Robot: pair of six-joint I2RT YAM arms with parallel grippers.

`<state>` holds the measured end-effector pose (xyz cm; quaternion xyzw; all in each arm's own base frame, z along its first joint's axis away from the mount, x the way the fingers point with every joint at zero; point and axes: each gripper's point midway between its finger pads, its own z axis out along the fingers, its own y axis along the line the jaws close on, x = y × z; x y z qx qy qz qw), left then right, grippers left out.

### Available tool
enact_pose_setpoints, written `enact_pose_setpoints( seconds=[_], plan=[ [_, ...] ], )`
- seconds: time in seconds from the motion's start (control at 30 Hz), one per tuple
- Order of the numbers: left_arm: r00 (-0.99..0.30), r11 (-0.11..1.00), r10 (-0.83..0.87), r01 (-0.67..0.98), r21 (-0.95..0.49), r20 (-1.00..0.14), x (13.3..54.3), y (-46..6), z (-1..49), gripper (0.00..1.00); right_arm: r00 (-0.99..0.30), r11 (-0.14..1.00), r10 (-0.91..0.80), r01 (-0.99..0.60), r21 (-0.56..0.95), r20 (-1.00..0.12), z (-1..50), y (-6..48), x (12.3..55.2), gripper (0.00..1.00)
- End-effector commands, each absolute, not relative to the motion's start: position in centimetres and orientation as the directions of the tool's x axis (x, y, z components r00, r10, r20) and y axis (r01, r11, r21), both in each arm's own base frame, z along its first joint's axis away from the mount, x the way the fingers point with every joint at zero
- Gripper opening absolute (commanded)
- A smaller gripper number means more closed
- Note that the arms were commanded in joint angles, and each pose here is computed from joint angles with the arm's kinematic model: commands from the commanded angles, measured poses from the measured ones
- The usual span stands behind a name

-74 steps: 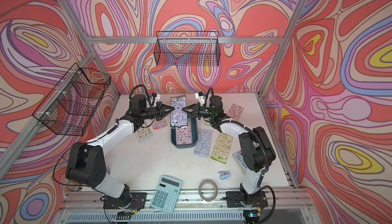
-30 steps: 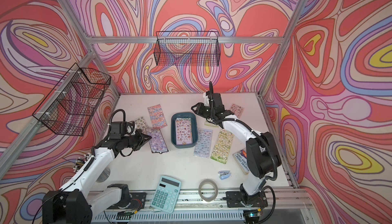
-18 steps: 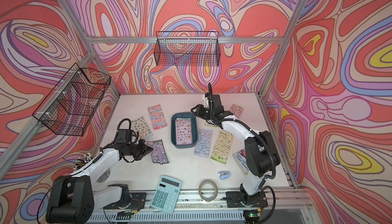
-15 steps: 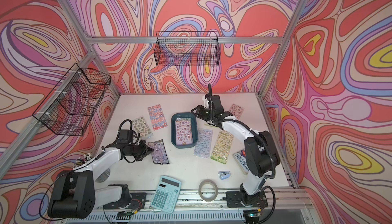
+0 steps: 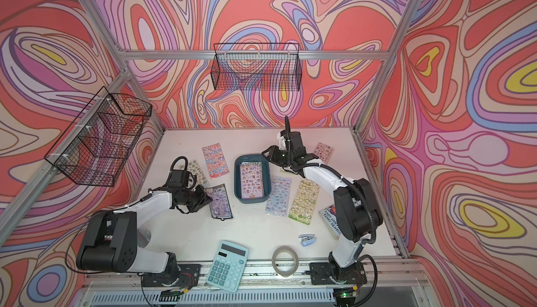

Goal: Take the stickers out of the storage box
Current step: Place the sticker at the center of the board.

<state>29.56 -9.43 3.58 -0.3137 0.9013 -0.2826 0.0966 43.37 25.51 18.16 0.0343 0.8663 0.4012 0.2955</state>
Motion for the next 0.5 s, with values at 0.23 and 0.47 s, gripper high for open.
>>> enact_pose_setpoints(
  seconds=[0.23, 0.47],
  plan=[
    [-0.826, 0.726, -0.56, -0.455, -0.516, -0.058, 30.9, -10.3, 3.7, 0.43, -0.837, 0.752, 0.262, -0.135, 0.645, -0.48, 15.8, 25.2, 42.7, 0.41],
    [-0.815, 0.758, -0.568, -0.465, -0.457, -0.115, 30.7, -9.0, 5.3, 0.71, -0.834, 0.79, 0.215, -0.158, 0.593, -0.508, 15.6, 26.3, 43.2, 0.42]
  ],
)
